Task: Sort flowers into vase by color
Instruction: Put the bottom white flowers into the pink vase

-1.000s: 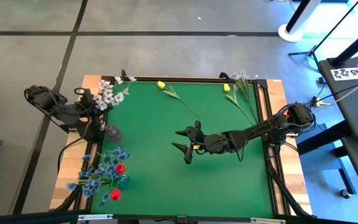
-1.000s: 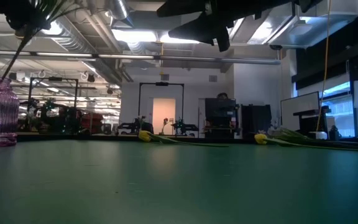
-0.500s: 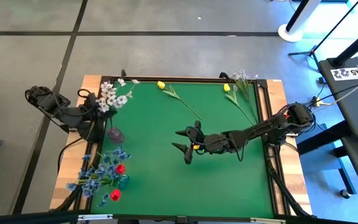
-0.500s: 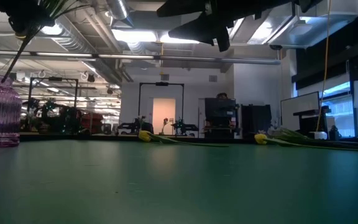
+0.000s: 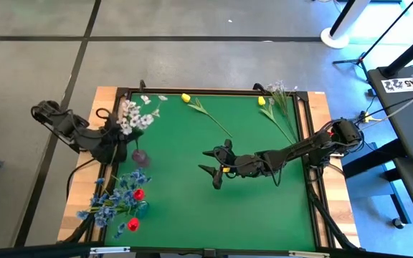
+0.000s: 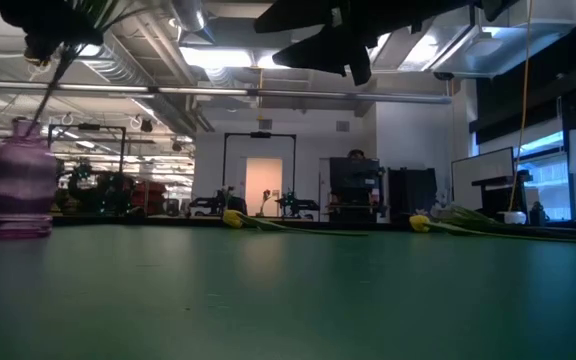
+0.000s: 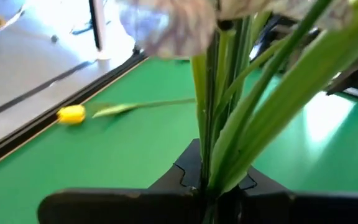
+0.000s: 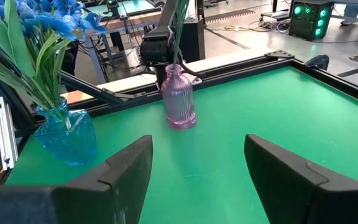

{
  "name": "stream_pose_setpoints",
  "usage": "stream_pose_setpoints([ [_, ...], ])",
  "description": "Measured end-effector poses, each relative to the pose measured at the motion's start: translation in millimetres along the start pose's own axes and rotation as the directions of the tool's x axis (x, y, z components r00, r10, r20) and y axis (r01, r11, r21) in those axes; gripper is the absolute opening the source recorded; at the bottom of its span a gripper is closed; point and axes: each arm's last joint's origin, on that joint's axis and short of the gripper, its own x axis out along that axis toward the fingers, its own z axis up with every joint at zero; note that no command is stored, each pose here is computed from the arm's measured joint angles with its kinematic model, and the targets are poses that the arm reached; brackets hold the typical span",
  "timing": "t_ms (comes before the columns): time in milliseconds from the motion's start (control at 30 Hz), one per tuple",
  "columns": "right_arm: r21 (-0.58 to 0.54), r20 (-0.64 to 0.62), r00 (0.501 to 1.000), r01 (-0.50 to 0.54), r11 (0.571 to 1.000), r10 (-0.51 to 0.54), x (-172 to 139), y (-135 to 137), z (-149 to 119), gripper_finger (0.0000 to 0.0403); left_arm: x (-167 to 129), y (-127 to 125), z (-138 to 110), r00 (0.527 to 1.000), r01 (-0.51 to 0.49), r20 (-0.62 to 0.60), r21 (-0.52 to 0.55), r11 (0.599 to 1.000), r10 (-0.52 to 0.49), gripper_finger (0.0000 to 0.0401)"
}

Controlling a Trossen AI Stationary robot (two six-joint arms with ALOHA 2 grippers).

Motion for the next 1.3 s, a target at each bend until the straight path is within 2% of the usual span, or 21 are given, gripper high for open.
stream_pose_setpoints([
  [200, 0.000, 0.000, 1.000, -0.001, 1.000, 0.001, 0, 0, 0, 0.0253, 9, -11, -2, 0.995, 0.045, 0.088, 0.034, 0.998, -0.048, 0.0012],
  [433, 0.000, -0.005, 1.000, -0.019, 1.000, 0.019, 0, 1, 0, 0.0253, 24, -13, -26, 0.996, -0.009, 0.090, 0.063, 0.998, 0.004, 0.0012],
  [667, -0.058, -0.006, 1.000, -0.017, 0.998, 0.017, 0, 0, 0, 0.0253, 39, -20, -44, 0.989, 0.042, 0.132, 0.126, 0.991, -0.059, 0.0012],
  [733, -0.074, -0.011, 1.000, 0.011, 0.997, -0.012, 1, -3, -1, 0.0253, 41, -21, -47, 0.987, 0.047, 0.144, 0.131, 0.990, -0.066, 0.0012],
  [867, -0.111, -0.073, 0.993, 0.086, 0.990, -0.094, 9, -23, -3, 0.0253, 43, -20, -51, 0.989, 0.030, 0.141, 0.152, 0.988, -0.052, 0.0018],
  [1067, -0.266, -0.190, 0.941, 0.224, 0.937, -0.279, 25, -68, -15, 0.0253, 49, -16, -50, 0.995, 0.021, 0.091, 0.140, 0.990, -0.034, 0.0073],
  [1200, -0.225, -0.230, 0.924, 0.255, 0.940, -0.306, 44, -102, -23, 0.0253, 42, -10, -30, 0.998, 0.032, 0.054, 0.110, 0.993, -0.038, 0.0108],
  [1300, -0.177, -0.287, 0.887, 0.321, 0.930, -0.361, 55, -125, -38, 0.0253, 32, -6, -12, 0.999, 0.035, 0.024, 0.058, 0.998, -0.036, 0.0127],
])
